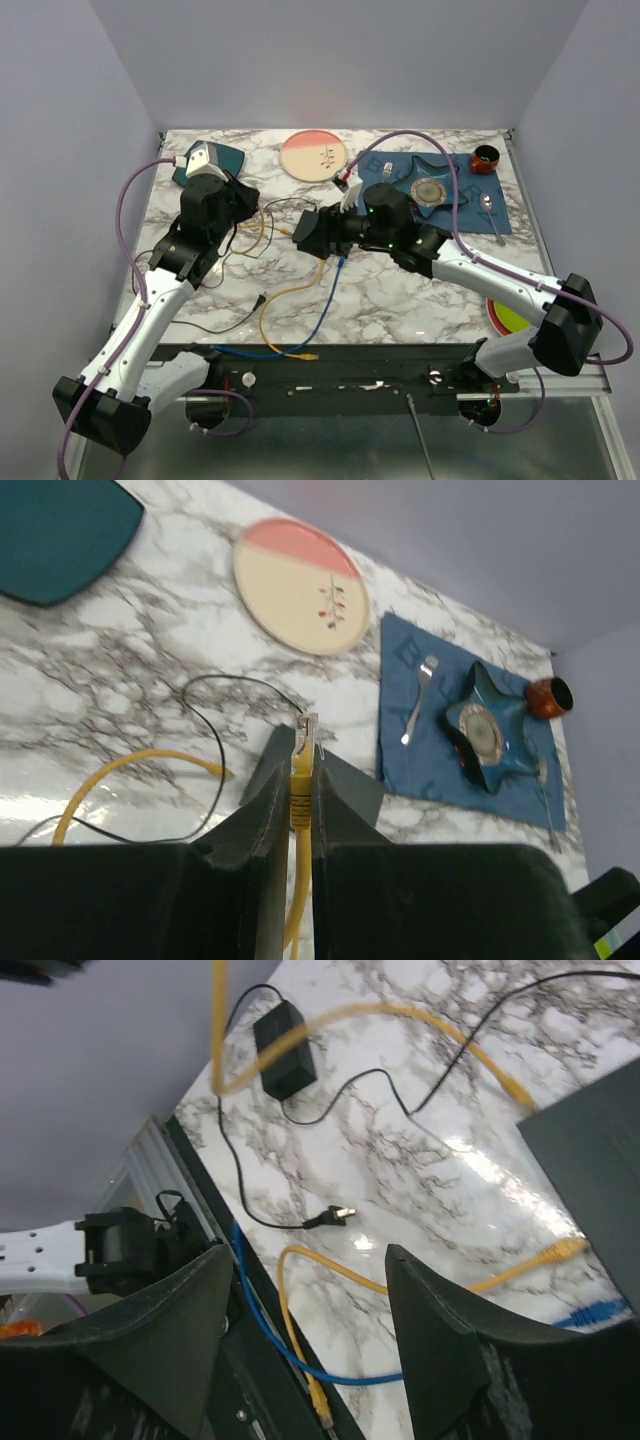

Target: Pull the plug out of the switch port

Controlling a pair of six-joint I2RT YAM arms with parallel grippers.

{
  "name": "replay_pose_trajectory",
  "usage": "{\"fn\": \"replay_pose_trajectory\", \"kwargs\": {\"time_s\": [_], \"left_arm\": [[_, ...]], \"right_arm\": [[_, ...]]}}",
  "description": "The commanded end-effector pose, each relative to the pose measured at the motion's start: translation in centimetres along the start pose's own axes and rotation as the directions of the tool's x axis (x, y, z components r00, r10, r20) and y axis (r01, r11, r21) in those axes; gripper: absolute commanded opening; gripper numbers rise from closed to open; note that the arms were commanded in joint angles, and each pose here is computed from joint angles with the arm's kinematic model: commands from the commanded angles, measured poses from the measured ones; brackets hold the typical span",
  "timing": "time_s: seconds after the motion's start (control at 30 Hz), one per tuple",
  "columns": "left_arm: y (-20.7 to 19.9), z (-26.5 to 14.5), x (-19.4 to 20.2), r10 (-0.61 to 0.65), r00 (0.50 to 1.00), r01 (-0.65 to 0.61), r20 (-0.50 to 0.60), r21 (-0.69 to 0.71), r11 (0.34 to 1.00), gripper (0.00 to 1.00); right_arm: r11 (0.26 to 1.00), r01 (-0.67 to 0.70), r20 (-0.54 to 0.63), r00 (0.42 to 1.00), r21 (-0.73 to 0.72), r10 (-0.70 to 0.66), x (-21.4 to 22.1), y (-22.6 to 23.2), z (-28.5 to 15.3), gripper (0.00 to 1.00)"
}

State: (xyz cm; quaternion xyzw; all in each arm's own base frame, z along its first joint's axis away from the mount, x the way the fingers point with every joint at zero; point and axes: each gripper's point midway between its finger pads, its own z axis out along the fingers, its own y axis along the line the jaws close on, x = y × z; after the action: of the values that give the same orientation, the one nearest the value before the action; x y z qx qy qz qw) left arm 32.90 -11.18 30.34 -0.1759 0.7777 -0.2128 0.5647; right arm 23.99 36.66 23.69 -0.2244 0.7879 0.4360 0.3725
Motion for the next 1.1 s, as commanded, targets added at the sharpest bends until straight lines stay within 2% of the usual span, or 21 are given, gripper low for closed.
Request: {"fn": "replay_pose_trajectory", "kwargs": {"time_s": [0.0, 0.2, 0.4, 0.53, 0.67, 0.7, 0.73, 0.77, 0.8, 0.83, 0.87, 0.9, 0.93, 0.97, 1.07], "left_arm": [[-4.3, -1.3, 2.3, -0.056, 0.987, 0.089, -0.148, 0.221, 0.971, 0.0], [-6.5, -2.6, 2.6, -0.104, 0.973, 0.165, -0.205, 0.309, 0.937, 0.0], [-6.0, -3.0, 3.5, -0.121, 0.968, 0.186, -0.222, 0.302, 0.935, 0.0], [-5.9, -3.2, 3.8, -0.131, 0.965, 0.198, -0.226, 0.304, 0.932, 0.0], [-5.5, -3.2, 4.3, -0.135, 0.963, 0.202, -0.233, 0.298, 0.933, 0.0], [-5.4, -3.2, 4.6, -0.137, 0.961, 0.206, -0.239, 0.294, 0.933, 0.0], [-5.4, -3.2, 4.7, -0.137, 0.961, 0.208, -0.241, 0.297, 0.932, 0.0], [-5.2, -3.2, 4.7, -0.138, 0.961, 0.207, -0.24, 0.294, 0.933, 0.0], [-5.0, -3.2, 4.9, -0.143, 0.961, 0.208, -0.236, 0.283, 0.936, 0.0], [-4.5, -3.5, 4.8, -0.152, 0.962, 0.21, -0.226, 0.263, 0.942, 0.02], [-3.6, -3.4, 4.3, -0.165, 0.967, 0.207, -0.192, 0.226, 0.952, 0.15], [-3.2, -3.6, 3.9, -0.164, 0.972, 0.197, -0.167, 0.206, 0.959, 0.23], [-2.5, -4.3, 3.9, -0.163, 0.973, 0.192, -0.166, 0.18, 0.965, 0.35], [-1.0, -4.1, 2.9, -0.174, 0.98, 0.184, -0.097, 0.104, 0.977, 0.53], [0.8, -5.0, 1.8, -0.182, 0.983, 0.183, -0.037, 0.021, 0.983, 0.75]], "right_arm": [[0.995, 0.067, 0.059, 0.996, -0.073, -0.063, -1.4, 2.8, 1.5, 0.75], [0.992, 0.041, 0.137, 0.99, -0.117, -0.025, -2.5, 4.0, 2.1, 0.8], [0.987, 0.014, 0.185, 0.983, -0.158, 0.015, -4.0, 5.4, 2.6, 0.82], [0.989, -0.022, 0.134, 0.99, -0.148, 0.042, -3.3, 5.1, 5.1, 0.82], [0.984, -0.038, 0.139, 0.988, -0.174, 0.063, -3.7, 5.6, 6.6, 0.82], [0.984, -0.044, 0.132, 0.989, -0.174, 0.067, -3.6, 5.8, 6.9, 0.77], [0.985, -0.048, 0.128, 0.989, -0.166, 0.07, -3.7, 5.6, 7.2, 0.68], [0.985, -0.051, 0.13, 0.989, -0.163, 0.072, -4.0, 5.6, 7.4, 0.5], [0.986, -0.042, 0.138, 0.988, -0.159, 0.064, -4.2, 5.7, 7.2, 0.2], [0.987, -0.037, 0.156, 0.986, -0.155, 0.061, -4.6, 5.7, 6.7, 0.12], [0.989, -0.032, 0.171, 0.984, -0.146, 0.057, -4.7, 5.6, 6.3, 0.07], [0.992, -0.021, 0.206, 0.977, -0.127, 0.047, -5.5, 5.7, 4.9, 0.02], [0.994, -0.011, 0.222, 0.974, -0.11, 0.036, -5.9, 5.6, 4.3, 0.01], [0.995, 0.0, 0.236, 0.971, -0.101, 0.024, -6.4, 5.7, 3.5, 0.01], [0.998, 0.039, 0.314, 0.949, -0.053, -0.02, -8.5, 6.2, -0.2, 0.01]]}}
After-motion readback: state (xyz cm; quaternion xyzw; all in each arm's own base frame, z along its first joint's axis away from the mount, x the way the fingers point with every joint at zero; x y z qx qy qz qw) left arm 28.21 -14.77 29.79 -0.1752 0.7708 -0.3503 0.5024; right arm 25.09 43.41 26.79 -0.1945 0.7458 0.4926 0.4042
